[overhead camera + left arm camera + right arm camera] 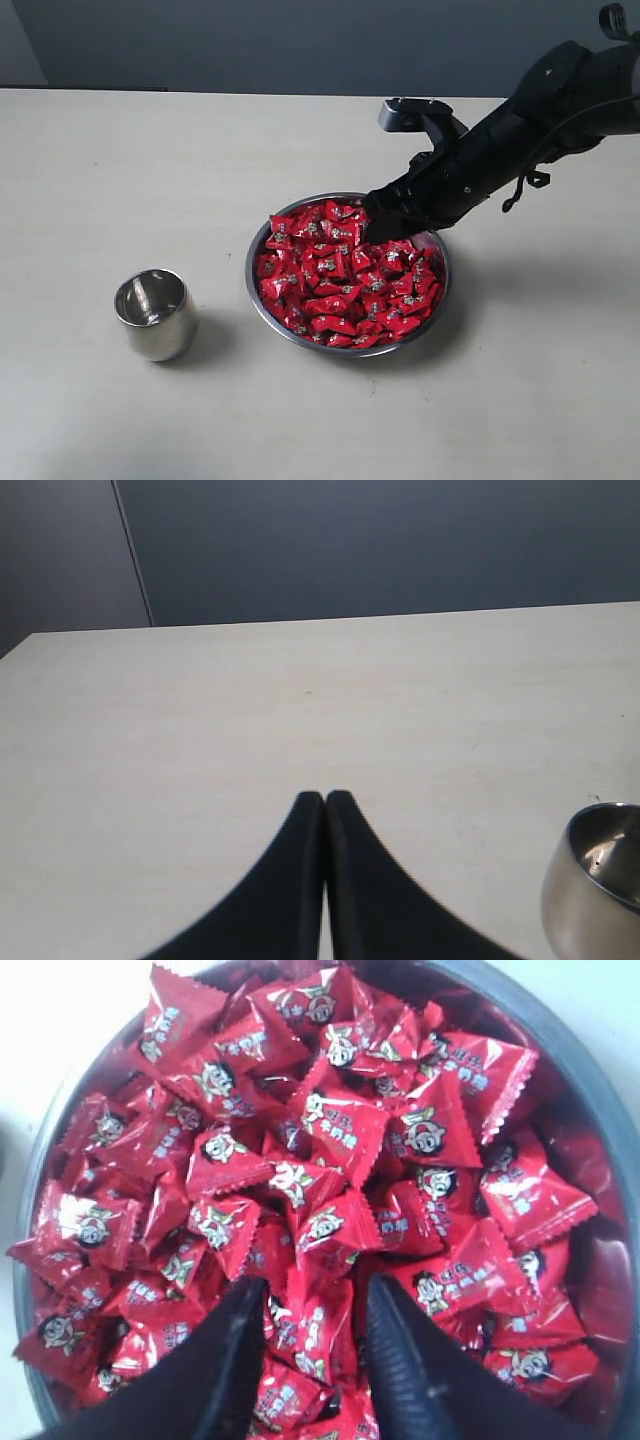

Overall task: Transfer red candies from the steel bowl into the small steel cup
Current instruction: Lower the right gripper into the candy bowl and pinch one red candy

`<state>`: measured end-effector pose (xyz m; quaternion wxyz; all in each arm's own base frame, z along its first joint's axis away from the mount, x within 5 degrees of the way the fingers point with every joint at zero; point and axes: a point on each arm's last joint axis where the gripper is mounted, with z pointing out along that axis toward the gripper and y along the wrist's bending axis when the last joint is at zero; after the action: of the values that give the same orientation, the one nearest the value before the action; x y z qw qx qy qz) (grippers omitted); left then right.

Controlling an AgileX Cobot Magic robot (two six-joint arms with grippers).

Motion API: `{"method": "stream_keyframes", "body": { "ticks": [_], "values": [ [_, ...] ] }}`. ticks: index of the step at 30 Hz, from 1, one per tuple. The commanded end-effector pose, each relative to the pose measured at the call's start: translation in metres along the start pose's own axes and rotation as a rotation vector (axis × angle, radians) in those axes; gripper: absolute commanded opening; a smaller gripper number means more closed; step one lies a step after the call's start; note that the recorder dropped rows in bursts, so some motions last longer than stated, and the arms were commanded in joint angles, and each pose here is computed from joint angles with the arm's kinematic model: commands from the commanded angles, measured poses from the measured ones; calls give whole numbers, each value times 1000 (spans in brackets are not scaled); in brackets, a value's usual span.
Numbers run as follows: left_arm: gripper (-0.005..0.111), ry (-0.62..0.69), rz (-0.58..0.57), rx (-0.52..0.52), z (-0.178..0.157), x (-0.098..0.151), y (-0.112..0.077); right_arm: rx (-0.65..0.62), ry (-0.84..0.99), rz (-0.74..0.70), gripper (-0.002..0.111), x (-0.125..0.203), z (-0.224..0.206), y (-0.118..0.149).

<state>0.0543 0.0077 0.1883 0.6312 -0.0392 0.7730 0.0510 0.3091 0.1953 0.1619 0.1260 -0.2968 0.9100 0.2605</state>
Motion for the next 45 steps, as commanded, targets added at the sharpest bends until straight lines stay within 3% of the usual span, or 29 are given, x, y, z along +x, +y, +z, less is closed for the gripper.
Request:
{"method": "stream_keyframes", "body": {
  "ticks": [1, 15, 28, 37, 45],
  "values": [
    [0, -2, -3, 0, 0, 1, 0, -11, -3, 29, 34, -5, 8, -3],
    [0, -2, -3, 0, 0, 1, 0, -76, 66, 89, 34, -11, 33, -6],
    [0, -2, -3, 0, 0, 1, 0, -47, 93, 110, 34, -6, 46, -13],
    [0, -2, -3, 0, 0, 1, 0, -24, 112, 61, 34, -5, 54, 2],
    [0, -2, -3, 0, 0, 1, 0, 6, 175, 81, 34, 3, 66, -3]
  ]
}}
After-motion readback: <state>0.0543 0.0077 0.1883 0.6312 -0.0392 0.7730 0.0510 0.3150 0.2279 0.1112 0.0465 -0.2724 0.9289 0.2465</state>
